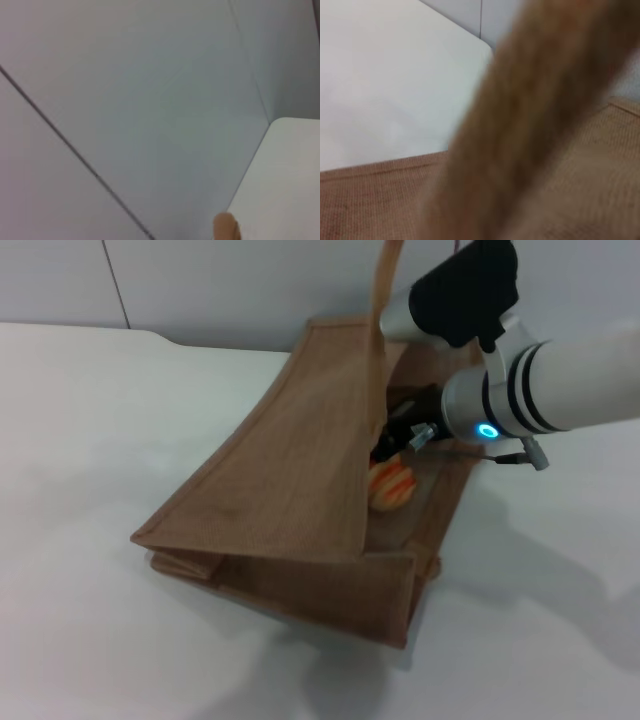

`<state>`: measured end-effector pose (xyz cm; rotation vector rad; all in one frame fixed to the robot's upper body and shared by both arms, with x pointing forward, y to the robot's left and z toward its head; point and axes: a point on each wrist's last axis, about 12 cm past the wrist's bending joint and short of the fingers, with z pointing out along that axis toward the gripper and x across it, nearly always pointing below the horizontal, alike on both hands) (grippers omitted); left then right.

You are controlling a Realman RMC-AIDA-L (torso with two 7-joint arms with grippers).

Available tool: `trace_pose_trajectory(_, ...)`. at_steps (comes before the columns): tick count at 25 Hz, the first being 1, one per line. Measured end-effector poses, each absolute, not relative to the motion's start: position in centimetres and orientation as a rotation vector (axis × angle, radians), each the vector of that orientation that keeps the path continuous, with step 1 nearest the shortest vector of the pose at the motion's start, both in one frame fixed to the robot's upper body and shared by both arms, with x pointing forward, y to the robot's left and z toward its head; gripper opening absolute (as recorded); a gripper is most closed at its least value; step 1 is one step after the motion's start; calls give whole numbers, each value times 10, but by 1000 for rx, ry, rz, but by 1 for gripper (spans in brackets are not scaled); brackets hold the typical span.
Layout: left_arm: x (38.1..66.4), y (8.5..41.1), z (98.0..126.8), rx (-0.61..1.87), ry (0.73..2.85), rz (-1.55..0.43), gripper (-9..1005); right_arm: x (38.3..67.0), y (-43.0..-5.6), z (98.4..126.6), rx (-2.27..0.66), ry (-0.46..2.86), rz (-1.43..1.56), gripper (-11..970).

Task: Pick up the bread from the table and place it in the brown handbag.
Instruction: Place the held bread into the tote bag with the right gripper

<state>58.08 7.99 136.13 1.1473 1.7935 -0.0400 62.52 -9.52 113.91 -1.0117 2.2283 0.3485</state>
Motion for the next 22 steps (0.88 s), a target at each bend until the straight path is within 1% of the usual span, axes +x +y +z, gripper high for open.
trace_pose_trajectory(7, 590, 103, 1355, 1057, 1846, -2, 109, 625, -109, 1140, -968, 2253, 357, 709)
trace_pose_trajectory(12, 596, 123, 1352, 978, 1881, -2, 109, 625, -132, 1141, -926, 2286, 307, 828)
trace_pose_trajectory(17, 603, 149, 1346, 880, 1907, -7, 109, 621, -165, 1145, -843, 2327, 259, 828)
trace_pose_trajectory(18, 604, 159, 1343, 846, 1921, -4, 109, 619, -172, 1146, -826, 2329, 251, 828)
trace_pose_trajectory(22, 606, 172, 1339, 804, 1939, 1, 109, 611, -186, 1157, -785, 2311, 242, 828)
